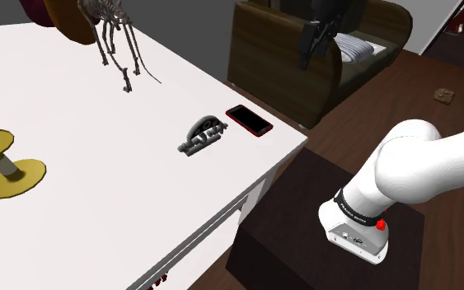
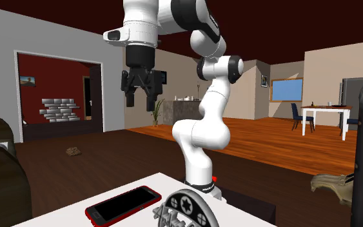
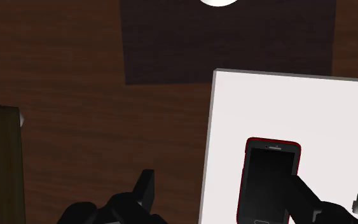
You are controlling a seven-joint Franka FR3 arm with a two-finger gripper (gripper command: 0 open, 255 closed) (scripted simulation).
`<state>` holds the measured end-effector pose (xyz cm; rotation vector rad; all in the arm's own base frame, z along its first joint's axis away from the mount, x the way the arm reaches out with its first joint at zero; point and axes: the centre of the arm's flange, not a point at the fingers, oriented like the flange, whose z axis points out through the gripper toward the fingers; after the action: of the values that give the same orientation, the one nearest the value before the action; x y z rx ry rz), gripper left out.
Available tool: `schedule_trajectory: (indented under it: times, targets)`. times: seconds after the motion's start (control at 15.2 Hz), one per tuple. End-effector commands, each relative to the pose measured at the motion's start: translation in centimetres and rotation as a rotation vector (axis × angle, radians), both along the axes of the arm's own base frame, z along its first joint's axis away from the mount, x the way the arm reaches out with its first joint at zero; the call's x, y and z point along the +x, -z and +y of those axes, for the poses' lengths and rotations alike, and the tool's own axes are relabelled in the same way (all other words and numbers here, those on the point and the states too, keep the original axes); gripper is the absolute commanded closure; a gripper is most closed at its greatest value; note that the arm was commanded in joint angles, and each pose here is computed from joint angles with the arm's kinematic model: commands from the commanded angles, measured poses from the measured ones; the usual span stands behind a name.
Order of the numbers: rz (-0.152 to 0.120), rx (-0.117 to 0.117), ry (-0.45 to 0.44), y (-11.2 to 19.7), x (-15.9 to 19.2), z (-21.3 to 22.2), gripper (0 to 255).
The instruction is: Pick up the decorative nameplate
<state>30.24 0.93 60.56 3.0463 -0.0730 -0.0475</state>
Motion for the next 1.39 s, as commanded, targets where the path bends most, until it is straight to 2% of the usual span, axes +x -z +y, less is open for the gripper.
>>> schedule_trajectory:
  times: [0.0, 0.4, 0.73, 1.06, 1.32]
  targets:
    - [0.0, 0.0, 0.0, 0.0, 0.0, 0.0, 0]
    - [0.033, 0.0, -0.358, 2.3, 6.3, 4.3, 0]
    - [0.061, 0.0, -0.657, 4.4, 10.1, 9.3, 0]
    - [0.089, 0.0, -0.955, 6.5, 12.1, 15.2, 0]
    - [0.111, 0.0, -1.194, 8.3, 12.4, 20.3, 0]
